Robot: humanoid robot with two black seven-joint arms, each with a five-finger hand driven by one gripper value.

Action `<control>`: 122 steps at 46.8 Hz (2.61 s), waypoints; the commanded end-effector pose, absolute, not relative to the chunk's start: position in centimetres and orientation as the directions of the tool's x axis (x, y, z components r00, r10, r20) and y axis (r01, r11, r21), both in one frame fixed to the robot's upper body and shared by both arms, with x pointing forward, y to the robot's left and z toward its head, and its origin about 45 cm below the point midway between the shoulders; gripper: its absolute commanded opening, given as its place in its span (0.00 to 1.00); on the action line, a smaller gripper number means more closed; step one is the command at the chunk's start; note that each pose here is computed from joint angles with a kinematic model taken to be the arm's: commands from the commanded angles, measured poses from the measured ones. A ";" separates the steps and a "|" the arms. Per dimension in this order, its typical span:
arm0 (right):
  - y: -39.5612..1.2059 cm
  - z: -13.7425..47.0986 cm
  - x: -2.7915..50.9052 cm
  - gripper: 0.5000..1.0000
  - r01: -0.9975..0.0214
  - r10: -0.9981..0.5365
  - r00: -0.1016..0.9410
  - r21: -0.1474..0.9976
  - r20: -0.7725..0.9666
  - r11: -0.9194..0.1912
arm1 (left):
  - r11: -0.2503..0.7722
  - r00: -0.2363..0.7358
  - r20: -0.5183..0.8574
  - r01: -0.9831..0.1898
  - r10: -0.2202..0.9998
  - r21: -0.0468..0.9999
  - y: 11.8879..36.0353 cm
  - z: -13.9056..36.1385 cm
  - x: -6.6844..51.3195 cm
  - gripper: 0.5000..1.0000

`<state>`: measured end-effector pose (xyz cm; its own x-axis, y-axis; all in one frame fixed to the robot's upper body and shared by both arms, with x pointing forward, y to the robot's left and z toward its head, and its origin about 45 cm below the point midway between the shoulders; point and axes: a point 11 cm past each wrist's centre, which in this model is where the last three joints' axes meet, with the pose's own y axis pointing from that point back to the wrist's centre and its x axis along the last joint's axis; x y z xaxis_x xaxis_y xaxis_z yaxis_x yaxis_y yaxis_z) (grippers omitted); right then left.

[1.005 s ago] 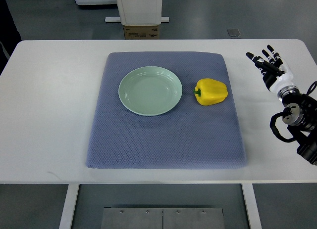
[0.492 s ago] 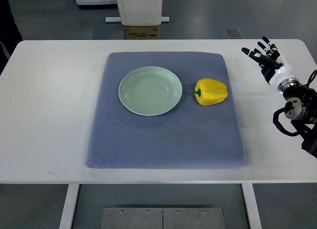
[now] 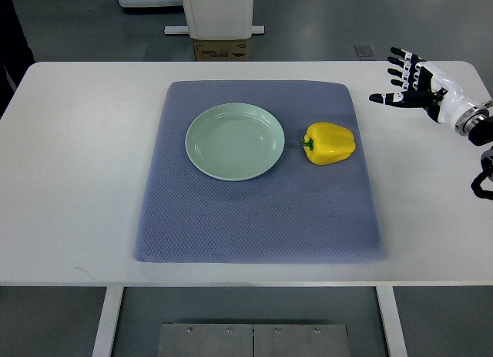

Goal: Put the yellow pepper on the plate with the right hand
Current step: 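Reach the open right hand toward the yellow pepper, then close the right hand fingers around the yellow pepper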

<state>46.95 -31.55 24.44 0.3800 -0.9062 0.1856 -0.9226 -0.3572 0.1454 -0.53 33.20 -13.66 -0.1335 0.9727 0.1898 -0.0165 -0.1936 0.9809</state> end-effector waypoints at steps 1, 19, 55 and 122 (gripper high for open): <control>-31.1 24.8 46.2 1.00 -0.901 -0.879 0.431 0.153 0.204 -0.406 | -0.195 -0.134 0.191 -0.016 0.972 0.981 33.2 -13.7 -0.5 1.00; -28.3 23.4 43.0 1.00 -0.760 -0.642 0.648 0.288 0.410 -0.583 | -0.193 -0.133 0.189 -0.016 0.973 0.981 33.2 -13.7 -0.5 1.00; -24.0 22.2 44.5 0.85 -0.738 -0.415 0.642 0.371 0.644 -0.564 | -0.193 -0.133 0.189 -0.016 0.973 0.981 33.2 -13.7 -0.5 1.00; -21.4 22.9 47.0 0.00 -0.743 -0.301 0.582 0.344 0.755 -0.573 | -0.193 -0.133 0.189 -0.016 0.973 0.981 33.2 -13.7 -0.5 1.00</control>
<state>46.78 -21.54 22.37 0.5909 -0.3016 0.7483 -0.7401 -0.5719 0.3539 -0.52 33.19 -13.66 -0.1335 0.9728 0.1894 -0.0163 -0.1932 0.9810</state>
